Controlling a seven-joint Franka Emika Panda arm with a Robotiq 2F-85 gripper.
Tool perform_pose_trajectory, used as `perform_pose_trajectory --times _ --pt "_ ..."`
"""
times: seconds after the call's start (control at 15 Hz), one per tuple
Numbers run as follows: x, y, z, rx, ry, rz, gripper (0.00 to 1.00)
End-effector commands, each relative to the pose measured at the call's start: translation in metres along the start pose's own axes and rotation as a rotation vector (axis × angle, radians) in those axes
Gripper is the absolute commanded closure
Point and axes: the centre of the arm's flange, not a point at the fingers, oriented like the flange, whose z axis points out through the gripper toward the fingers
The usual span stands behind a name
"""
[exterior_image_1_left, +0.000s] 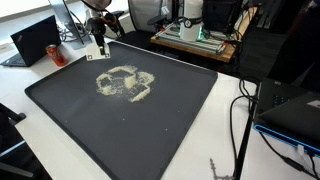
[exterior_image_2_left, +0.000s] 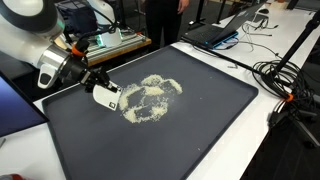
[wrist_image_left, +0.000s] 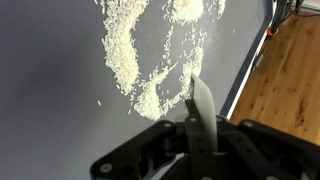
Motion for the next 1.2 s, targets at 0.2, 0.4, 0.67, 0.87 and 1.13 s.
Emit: perform_pose_trajectory --times 0.2,0.4,0.67,0.87,1.13 --pt "-0.021 0.011 -0.002 0.062 -0.015 -0.032 0.99" --pt "-0.018 -0.004 -0.009 0.042 -0.008 -0.059 0.99" --pt "-0.008 -0.050 -0.017 -0.035 0.015 -0.141 0.99" --pt "0.002 -0.098 -0.018 -0.136 0.055 -0.264 0.99" --pt "0.008 -0.157 -0.015 -0.304 0.071 -0.440 0.99"
